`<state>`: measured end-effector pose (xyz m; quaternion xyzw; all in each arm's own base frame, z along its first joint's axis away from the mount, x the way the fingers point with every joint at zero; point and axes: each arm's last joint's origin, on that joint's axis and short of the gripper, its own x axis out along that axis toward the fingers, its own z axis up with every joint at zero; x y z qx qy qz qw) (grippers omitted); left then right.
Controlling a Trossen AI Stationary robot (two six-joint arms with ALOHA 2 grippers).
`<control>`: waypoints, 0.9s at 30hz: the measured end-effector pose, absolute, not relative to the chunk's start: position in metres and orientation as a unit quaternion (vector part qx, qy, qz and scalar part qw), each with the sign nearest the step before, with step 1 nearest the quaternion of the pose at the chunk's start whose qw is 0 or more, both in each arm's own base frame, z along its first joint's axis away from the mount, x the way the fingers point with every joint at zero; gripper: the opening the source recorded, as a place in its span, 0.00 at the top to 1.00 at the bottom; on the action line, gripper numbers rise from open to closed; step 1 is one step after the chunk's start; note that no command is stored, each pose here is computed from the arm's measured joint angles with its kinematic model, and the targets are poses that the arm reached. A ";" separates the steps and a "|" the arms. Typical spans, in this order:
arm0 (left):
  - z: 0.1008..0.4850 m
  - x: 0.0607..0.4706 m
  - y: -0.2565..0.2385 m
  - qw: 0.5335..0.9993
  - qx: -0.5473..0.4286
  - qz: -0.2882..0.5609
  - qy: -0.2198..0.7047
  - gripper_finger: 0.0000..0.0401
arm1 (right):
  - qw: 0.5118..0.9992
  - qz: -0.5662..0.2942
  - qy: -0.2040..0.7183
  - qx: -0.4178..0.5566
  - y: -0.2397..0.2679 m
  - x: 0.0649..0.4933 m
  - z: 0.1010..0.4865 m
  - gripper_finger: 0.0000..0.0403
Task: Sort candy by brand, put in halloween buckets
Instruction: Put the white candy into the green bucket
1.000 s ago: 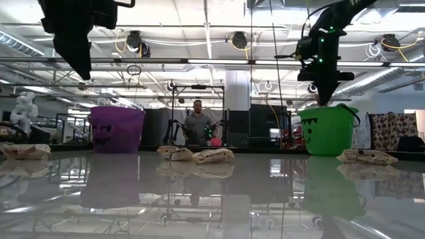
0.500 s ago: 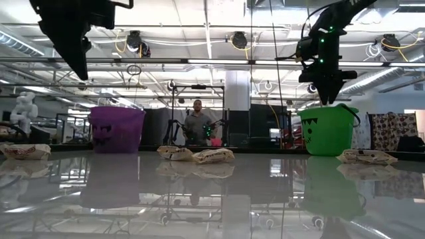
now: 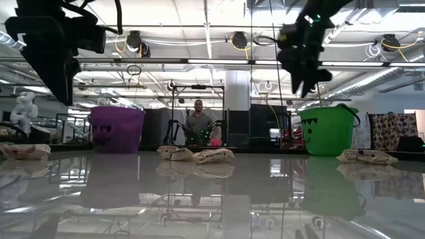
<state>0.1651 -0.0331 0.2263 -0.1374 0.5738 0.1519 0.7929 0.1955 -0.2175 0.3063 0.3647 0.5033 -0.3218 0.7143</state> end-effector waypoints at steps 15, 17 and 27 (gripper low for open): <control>0.219 0.171 -0.035 0.816 -0.136 0.127 0.547 0.52 | 0.869 -0.120 0.426 0.221 -0.067 0.321 0.313 0.64; 0.220 0.173 -0.036 0.821 -0.131 0.120 0.542 0.52 | 0.884 -0.105 0.406 0.205 -0.045 0.330 0.308 0.64; 0.221 0.175 -0.043 0.837 -0.102 0.087 0.530 0.52 | 0.914 -0.059 0.342 0.211 0.020 0.346 0.269 0.67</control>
